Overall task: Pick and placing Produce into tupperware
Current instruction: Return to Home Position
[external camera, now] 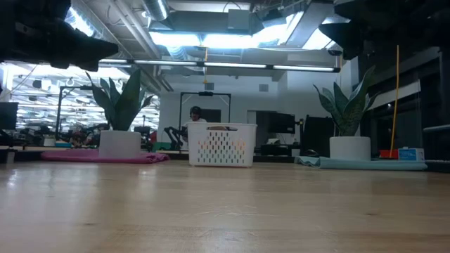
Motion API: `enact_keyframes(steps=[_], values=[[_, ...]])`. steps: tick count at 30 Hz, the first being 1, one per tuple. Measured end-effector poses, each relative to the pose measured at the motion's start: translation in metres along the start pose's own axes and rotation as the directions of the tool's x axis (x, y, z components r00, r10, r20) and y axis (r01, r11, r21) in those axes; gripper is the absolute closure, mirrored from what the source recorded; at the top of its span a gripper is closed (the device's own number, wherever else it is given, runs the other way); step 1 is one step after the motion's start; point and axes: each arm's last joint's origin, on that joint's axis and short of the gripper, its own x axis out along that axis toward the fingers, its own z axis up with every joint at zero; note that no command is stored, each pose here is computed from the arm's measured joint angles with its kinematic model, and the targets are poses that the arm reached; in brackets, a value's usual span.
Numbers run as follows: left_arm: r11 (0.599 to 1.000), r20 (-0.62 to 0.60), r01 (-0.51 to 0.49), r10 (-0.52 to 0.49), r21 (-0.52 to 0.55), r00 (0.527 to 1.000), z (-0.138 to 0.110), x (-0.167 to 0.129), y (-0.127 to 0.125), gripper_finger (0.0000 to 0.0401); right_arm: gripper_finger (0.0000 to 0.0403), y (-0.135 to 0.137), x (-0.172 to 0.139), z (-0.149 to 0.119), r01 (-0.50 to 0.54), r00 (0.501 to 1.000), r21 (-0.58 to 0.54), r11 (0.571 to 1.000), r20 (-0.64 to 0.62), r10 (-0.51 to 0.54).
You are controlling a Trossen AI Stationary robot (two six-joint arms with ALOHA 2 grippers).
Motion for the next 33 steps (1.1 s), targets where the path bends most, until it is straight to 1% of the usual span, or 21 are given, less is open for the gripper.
enact_keyframes(steps=[3, 6, 11, 14, 16, 19, 24, 29, 31, 33], values=[[1.0, -0.021, 0.005, -0.005, 0.009, 1.0, -0.002, -0.006, 0.002, 0.0394, 0.015, 0.002, -0.004, 0.002, -0.009, 1.0, -0.018, 1.0, 0.005, 0.009], [1.0, -0.015, 0.005, -0.005, 0.001, 1.0, -0.001, -0.012, 0.005, 0.0399, 0.015, 0.004, -0.005, 0.003, -0.023, 1.0, -0.016, 1.0, 0.006, 0.023], [0.998, 0.012, 0.065, -0.066, 0.026, 0.998, 0.0, -0.02, 0.007, 0.0395, 0.015, 0.007, -0.006, 0.001, -0.044, 0.999, -0.043, 0.998, -0.013, 0.044], [0.996, -0.019, 0.083, -0.083, 0.039, 0.996, -0.004, -0.023, 0.008, 0.0399, 0.015, 0.01, -0.006, -0.001, -0.063, 0.997, -0.045, 0.997, -0.036, 0.062], [0.995, -0.007, 0.09, -0.09, 0.04, 0.996, -0.004, -0.025, 0.008, 0.0399, 0.015, 0.012, -0.006, -0.001, -0.078, 0.996, -0.043, 0.996, -0.038, 0.076], [0.992, 0.01, 0.1, -0.101, 0.079, 0.995, -0.002, -0.026, 0.008, 0.0395, 0.015, 0.015, -0.007, -0.001, -0.096, 0.995, -0.042, 0.994, -0.038, 0.095], [0.992, 0.01, 0.1, -0.101, 0.078, 0.995, -0.002, -0.026, 0.008, 0.04, 0.015, 0.021, -0.009, -0.005, -0.135, 0.99, -0.035, 0.99, -0.041, 0.134], [0.992, 0.011, 0.1, -0.101, 0.075, 0.995, -0.002, -0.026, 0.008, 0.0388, 0.015, 0.02, -0.02, -0.029, -0.065, 0.998, -0.007, 0.998, 0.001, 0.065], [0.992, 0.011, 0.1, -0.101, 0.075, 0.995, -0.002, -0.026, 0.008, 0.0381, 0.015, 0.019, -0.025, -0.033, -0.054, 0.997, -0.006, 0.999, 0.046, 0.054], [0.992, 0.01, 0.1, -0.101, 0.075, 0.995, -0.002, -0.026, 0.008, 0.0375, 0.015, 0.018, -0.029, -0.035, -0.049, 0.995, -0.034, 0.998, 0.084, 0.052]])
